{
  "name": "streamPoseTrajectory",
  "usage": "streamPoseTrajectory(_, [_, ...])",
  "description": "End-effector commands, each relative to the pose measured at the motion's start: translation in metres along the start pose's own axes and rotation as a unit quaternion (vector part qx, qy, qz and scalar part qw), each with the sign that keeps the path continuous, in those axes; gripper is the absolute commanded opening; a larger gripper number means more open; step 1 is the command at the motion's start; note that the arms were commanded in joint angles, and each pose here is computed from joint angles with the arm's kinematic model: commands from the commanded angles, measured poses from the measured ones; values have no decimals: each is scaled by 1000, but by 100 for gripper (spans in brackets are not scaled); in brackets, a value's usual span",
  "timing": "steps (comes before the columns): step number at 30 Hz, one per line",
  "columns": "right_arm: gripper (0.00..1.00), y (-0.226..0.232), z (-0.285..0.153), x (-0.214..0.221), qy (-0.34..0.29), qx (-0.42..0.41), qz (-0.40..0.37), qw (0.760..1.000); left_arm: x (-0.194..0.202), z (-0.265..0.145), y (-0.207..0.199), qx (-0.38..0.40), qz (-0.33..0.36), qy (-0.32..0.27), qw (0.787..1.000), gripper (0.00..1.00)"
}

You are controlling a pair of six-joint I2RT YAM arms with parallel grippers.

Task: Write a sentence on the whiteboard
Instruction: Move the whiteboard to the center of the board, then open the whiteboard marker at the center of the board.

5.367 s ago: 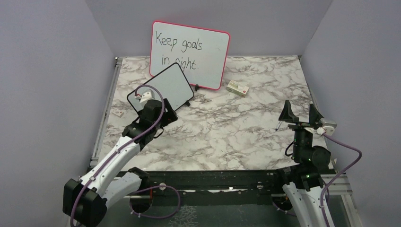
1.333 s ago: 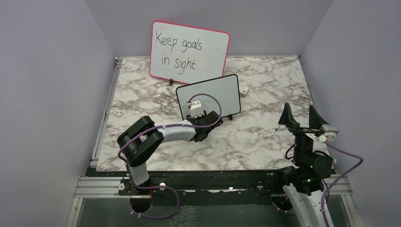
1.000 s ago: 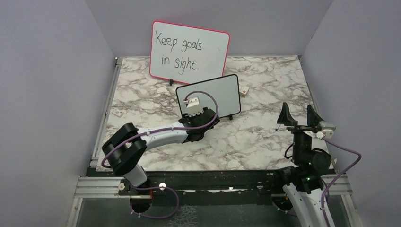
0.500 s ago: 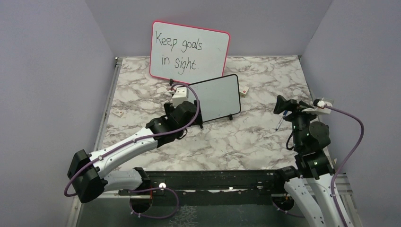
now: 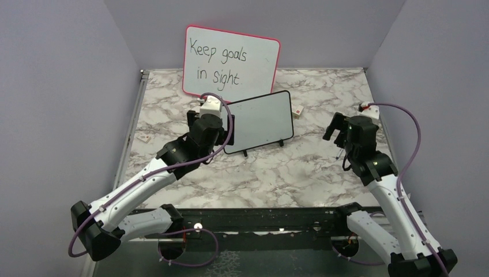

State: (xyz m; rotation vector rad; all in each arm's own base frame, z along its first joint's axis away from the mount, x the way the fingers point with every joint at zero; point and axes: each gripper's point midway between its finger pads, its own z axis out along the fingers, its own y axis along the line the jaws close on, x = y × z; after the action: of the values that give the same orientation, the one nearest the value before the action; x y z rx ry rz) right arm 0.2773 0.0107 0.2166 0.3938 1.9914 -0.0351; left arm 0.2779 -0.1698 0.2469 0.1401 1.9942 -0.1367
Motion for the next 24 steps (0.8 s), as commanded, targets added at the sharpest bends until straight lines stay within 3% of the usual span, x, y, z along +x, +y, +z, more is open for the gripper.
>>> streamPoseTrajectory(1, [100,-20,5,12,44,79,-4,996,-11,0,36,-41,-1,-14,999,99])
streamPoseTrajectory(8, [100,-41,25,36,102,168,-22,980,-13,-7,56,-50,-12,-35,998,99])
streamPoseTrajectory(14, [100,-64,48,68,165,207,15,964,-22,-24,68,-43,-31,-89,995,99])
streamPoseTrajectory(24, [75,-81,96,101,217,201,114,948,-25,-31,78,-47,-49,-119,991,99])
